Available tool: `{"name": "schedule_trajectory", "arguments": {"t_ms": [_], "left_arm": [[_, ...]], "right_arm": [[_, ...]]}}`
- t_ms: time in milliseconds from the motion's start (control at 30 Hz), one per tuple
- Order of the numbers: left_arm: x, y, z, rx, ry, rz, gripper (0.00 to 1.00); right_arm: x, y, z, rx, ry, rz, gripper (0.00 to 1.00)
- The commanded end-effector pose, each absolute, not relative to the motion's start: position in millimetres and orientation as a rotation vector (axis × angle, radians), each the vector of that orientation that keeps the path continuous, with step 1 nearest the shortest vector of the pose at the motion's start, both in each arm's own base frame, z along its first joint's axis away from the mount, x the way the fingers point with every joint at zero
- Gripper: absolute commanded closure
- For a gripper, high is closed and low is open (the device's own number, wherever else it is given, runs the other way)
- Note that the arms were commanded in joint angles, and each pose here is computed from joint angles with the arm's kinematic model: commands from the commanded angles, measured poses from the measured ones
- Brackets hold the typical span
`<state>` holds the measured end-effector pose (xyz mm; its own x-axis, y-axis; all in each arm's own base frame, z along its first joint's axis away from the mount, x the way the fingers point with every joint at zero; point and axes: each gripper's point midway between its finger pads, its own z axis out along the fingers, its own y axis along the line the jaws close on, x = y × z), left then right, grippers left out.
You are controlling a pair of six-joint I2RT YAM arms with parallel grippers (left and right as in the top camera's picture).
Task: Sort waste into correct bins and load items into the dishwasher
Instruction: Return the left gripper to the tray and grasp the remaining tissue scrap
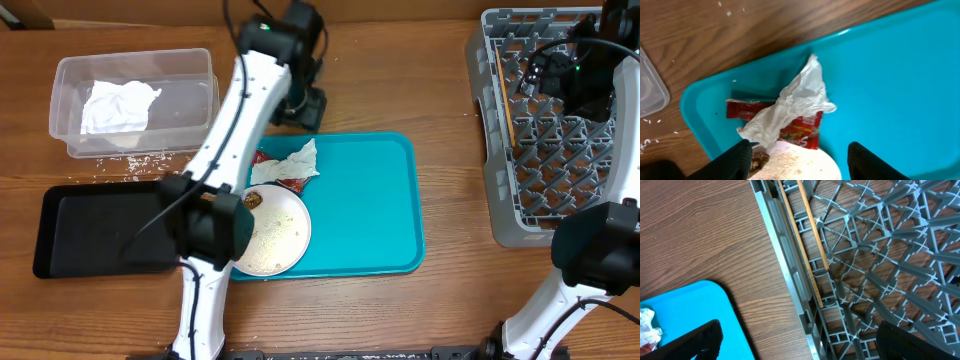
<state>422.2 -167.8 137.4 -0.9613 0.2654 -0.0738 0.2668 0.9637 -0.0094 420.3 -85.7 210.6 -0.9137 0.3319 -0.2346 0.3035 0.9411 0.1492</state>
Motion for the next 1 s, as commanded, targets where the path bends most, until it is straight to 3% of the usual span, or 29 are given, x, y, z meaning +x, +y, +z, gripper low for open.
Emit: {"name": "schedule_trajectory", "arguments": {"t_ms": [0,433,533,600,667,700,967], "left_arm": [[423.1,-150.8,99.9,0.428,3.122,0.141,0.39],[409.6,-156.5,-0.5,0.602,3.322,0.131,0.41],[407.4,-156.4,-11.8,0.604,3.345,0.133,0.51],[407.6,-156.4,-13.1,0.604,3.345,0.134,0.65],[408.8,-157.1,-10.1,0.589,3.339,0.134,0.89],[409.5,-157.3,-7.7,0.573,3.337,0.133,0.96],[429.5,-168.1,42.9,0.382,3.224,0.069,0.96]], "right_arm": [[421.0,-87.0,212.0,0.479,2.831,0.151,0.00],[421.0,-87.0,212.0,0.479,2.831,0.151,0.00],[421.0,-87.0,212.0,0.479,2.831,0.151,0.00],[421.0,-87.0,212.0,0.479,2.831,0.151,0.00],[421.0,-87.0,212.0,0.479,2.831,0.151,0.00],[421.0,-87.0,212.0,0.479,2.831,0.151,0.00],[421.0,-87.0,212.0,0.479,2.831,0.151,0.00]]}}
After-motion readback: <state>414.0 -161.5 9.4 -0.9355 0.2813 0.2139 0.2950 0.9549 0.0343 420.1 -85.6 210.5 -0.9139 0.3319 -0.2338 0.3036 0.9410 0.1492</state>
